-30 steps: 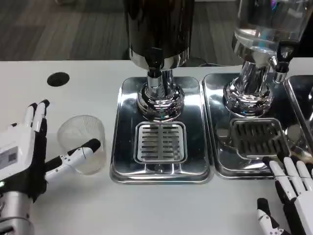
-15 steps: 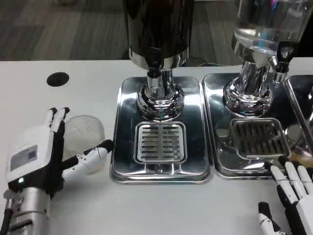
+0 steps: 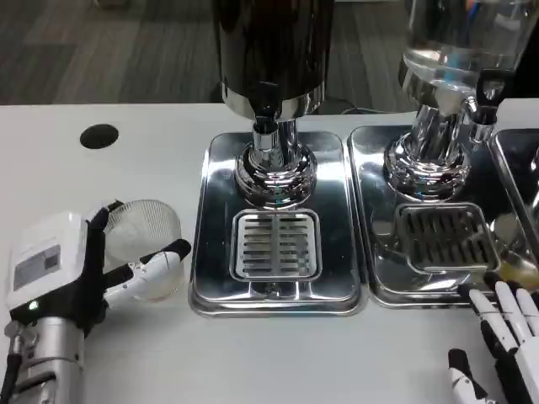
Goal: Grasp the cup under the faucet to collect the drink, then remove the cup.
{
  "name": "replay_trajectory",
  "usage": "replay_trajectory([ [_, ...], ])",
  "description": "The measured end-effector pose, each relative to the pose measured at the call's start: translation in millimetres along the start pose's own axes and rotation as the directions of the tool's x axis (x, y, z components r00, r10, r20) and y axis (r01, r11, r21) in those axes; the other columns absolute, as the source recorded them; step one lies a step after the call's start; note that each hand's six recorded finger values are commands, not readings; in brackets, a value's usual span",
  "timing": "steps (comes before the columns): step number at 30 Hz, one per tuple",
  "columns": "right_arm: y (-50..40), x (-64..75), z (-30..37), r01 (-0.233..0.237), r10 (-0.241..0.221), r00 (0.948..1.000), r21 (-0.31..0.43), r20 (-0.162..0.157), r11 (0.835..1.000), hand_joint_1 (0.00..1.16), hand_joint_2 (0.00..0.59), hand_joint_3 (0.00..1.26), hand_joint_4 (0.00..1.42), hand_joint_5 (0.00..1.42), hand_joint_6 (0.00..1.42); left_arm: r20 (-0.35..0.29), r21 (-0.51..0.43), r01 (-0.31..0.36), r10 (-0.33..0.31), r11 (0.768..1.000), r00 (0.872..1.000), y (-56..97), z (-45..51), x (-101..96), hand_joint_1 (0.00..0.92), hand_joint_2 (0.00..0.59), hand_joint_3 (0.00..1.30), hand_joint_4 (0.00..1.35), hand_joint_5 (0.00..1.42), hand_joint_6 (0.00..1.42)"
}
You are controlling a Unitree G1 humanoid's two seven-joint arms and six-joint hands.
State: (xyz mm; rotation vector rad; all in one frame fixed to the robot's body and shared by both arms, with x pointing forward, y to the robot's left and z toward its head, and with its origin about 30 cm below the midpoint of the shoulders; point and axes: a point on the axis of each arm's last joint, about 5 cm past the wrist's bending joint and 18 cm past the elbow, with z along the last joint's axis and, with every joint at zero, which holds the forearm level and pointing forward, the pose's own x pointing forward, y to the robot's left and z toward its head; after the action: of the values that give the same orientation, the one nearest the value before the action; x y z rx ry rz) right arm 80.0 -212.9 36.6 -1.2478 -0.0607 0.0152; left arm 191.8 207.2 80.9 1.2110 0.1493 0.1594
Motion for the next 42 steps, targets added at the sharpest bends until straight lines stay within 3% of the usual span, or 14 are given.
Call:
replay_trajectory([
  [4,-1.0,1.8,0.1,0.010,-0.010,0.9999,0.020,0.006,1.000,0.10,0.451,0.12,0.00,0.00,0.00,0.001,0.008,-0.007,0.007,1.000,1.000,1.1,2.7,2.7,0.212,0.077,0.57,0.54,0.91,1.24],
  [9,-8.1,4.9,-5.9,0.050,-0.049,0.9986,0.028,-0.020,0.998,0.10,0.451,0.12,0.00,0.00,0.00,0.003,0.009,-0.006,0.006,1.000,1.000,0.9,4.1,3.3,0.258,0.078,0.60,0.59,0.95,1.30],
  [19,-6.4,4.7,-4.5,0.040,-0.040,0.9991,0.032,-0.011,0.999,0.10,0.451,0.13,0.00,0.00,0.00,-0.001,-0.008,-0.042,0.042,0.999,0.999,-2.5,4.1,1.7,0.453,0.024,0.71,0.69,0.98,1.36],
  [26,-6.0,4.6,-4.4,0.038,-0.038,0.9992,0.033,-0.011,0.999,0.10,0.451,0.13,0.00,0.00,0.00,0.019,-0.048,-0.088,0.089,0.995,0.996,-8.6,4.5,-3.8,0.379,0.010,0.73,0.73,1.00,1.36],
  [42,-4.5,2.3,-4.5,0.029,-0.028,0.9995,0.039,-0.014,0.999,0.10,0.451,0.13,0.00,0.00,0.00,0.020,-0.064,-0.133,0.134,0.989,0.991,-13.3,4.1,-9.1,0.368,0.020,0.74,0.73,0.99,1.34],
])
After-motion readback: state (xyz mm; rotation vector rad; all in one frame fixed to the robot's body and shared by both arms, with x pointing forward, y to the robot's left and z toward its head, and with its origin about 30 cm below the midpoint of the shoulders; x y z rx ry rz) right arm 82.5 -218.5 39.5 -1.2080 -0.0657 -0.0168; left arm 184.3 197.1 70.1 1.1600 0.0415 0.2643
